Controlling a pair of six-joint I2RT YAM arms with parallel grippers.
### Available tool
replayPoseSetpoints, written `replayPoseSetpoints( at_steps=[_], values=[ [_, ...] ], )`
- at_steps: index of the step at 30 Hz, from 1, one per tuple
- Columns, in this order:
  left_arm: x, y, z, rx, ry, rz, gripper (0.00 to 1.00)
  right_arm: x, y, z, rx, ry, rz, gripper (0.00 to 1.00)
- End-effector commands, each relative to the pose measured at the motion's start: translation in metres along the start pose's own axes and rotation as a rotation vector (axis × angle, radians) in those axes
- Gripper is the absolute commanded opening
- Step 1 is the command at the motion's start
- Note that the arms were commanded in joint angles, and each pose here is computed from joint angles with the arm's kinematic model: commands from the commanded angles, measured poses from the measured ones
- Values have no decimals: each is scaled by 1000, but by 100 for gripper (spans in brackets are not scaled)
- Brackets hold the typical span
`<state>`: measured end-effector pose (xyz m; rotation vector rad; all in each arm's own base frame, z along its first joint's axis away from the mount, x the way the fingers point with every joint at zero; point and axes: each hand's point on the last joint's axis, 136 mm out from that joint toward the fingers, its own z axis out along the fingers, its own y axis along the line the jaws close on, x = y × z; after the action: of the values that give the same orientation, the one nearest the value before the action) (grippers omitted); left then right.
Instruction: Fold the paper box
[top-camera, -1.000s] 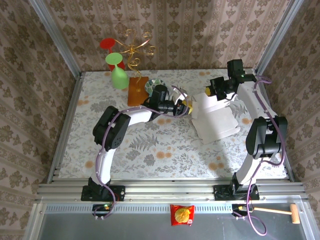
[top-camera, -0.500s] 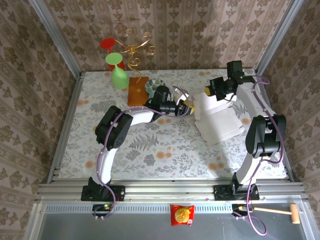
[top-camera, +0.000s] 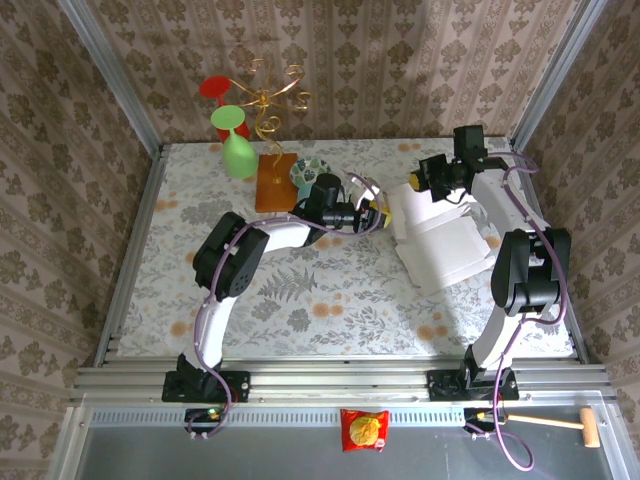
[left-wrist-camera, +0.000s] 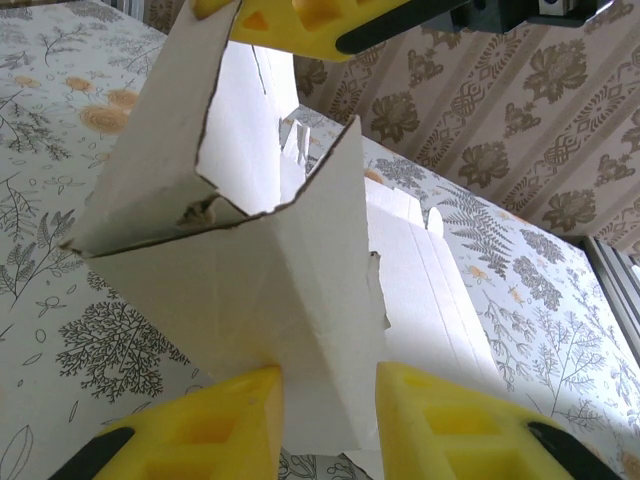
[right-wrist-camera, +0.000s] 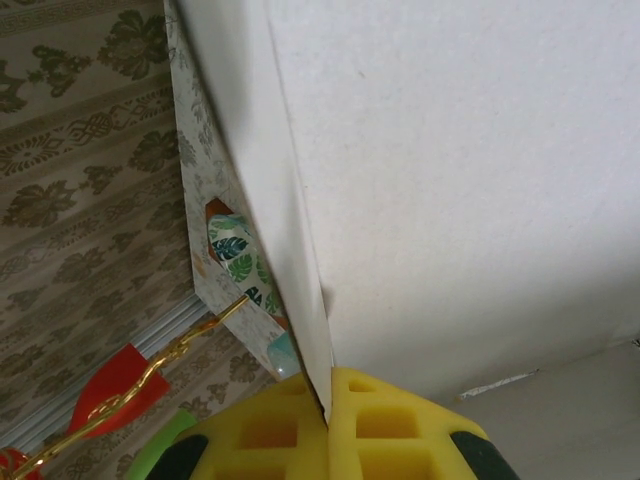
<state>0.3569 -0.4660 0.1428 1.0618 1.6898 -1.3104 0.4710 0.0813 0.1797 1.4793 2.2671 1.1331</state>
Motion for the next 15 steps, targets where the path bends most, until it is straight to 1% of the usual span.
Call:
replayPoseSetpoints(
  at_steps=[1,15],
  values=[
    [-4,-12,4,32,-27,15,31,7,2,6,-18,59,3,0],
    [-3,-17,1,41,-23,3,32,3,-6,10,-15,64,-6,0]
  ],
)
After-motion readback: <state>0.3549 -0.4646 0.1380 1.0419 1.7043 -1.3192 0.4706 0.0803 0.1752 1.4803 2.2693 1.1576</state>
